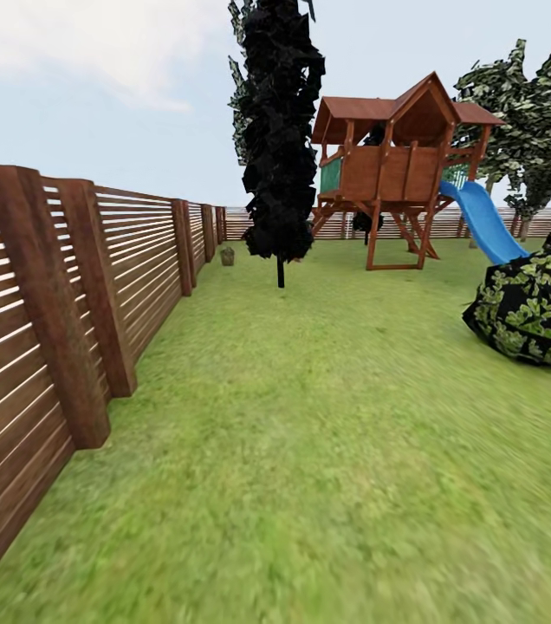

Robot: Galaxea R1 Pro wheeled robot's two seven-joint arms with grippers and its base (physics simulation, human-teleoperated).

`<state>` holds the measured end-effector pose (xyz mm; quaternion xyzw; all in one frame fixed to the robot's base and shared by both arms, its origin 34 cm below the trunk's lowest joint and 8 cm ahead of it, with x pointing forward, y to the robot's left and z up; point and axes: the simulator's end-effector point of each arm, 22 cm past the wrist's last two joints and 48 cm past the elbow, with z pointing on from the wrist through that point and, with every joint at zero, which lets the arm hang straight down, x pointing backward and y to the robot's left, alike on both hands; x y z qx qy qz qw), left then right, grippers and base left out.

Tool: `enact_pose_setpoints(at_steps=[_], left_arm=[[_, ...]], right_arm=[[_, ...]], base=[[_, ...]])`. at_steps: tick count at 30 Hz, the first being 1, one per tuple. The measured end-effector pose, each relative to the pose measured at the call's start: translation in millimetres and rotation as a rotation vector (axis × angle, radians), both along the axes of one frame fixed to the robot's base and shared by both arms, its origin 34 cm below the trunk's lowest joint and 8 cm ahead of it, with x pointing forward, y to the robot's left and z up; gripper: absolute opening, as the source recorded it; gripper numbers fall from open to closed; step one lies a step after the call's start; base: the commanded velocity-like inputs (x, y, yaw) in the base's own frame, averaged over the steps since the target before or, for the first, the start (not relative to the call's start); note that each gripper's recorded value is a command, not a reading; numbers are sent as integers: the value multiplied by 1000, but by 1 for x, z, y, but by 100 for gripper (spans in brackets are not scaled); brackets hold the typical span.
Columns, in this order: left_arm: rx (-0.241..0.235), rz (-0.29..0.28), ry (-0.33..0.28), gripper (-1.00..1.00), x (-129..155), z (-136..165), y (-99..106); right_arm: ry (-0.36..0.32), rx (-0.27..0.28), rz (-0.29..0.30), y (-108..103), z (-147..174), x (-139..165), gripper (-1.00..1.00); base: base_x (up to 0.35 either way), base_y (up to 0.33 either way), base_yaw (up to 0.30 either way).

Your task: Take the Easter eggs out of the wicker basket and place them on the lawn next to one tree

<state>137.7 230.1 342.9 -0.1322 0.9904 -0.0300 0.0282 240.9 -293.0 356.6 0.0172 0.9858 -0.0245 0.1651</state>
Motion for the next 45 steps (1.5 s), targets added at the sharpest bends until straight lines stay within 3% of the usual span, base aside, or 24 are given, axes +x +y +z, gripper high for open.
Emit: enact_pose_setpoints(at_steps=[27,45], left_arm=[[-1,1,0,100,0,0,0],[0,1,0,100,0,0,0]], right_arm=[[0,0,0,0,0,0,100],[0,0,0,0,0,0,100]], base=[[332,-3,0],[329,-95,0]])
